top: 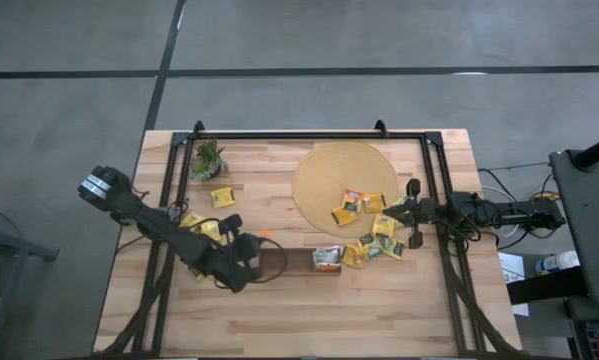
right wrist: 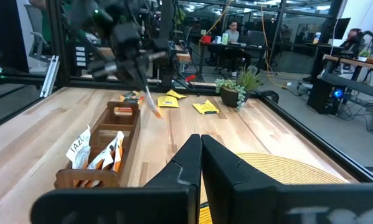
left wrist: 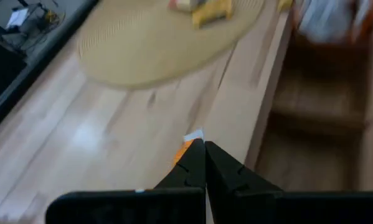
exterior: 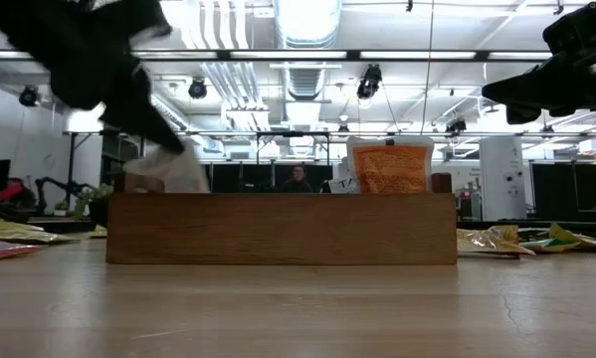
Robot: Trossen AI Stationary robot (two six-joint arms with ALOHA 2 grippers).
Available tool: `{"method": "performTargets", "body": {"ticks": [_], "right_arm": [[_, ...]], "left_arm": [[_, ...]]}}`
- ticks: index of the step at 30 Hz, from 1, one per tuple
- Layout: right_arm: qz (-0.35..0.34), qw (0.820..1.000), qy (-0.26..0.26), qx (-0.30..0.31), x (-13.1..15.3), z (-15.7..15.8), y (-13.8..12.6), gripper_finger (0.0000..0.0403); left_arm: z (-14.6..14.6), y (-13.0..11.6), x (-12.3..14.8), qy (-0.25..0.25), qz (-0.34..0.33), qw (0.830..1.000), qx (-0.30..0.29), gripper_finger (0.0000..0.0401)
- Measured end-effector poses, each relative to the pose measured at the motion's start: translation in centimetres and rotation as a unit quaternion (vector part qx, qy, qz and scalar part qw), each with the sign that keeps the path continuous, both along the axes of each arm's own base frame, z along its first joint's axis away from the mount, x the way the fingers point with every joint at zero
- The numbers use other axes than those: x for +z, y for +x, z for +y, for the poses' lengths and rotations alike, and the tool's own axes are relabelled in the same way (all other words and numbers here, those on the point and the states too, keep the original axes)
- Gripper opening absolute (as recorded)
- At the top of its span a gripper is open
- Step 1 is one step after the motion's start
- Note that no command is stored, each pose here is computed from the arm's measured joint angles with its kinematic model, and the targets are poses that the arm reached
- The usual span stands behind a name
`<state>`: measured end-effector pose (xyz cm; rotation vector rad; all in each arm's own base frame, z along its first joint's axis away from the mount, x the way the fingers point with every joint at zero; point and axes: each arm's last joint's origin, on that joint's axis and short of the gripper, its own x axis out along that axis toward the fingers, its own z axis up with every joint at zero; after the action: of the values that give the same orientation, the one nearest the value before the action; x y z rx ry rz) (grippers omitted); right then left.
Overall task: Pick & Place Tea
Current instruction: Put the white tea bag into the right section of the wooden organizer
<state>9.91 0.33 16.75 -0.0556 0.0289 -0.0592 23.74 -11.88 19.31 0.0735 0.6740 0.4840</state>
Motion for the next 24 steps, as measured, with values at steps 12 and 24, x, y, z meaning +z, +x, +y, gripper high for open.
{"method": "performTargets", "body": {"ticks": [12,24], "right_arm": [[0.000,1.000,0.000,0.000,0.0,0.0,0.0,0.0009],[0.000,1.000,0.000,0.000,0.0,0.0,0.0,0.0009]], "left_arm": [[-3.0,3.4,4.0,-0.056,-0.083,0.994,-0.038,0.0000],[-7.4,8.9,5.7,-0.112,-0.127,0.963,-0.208,0.0000]]}}
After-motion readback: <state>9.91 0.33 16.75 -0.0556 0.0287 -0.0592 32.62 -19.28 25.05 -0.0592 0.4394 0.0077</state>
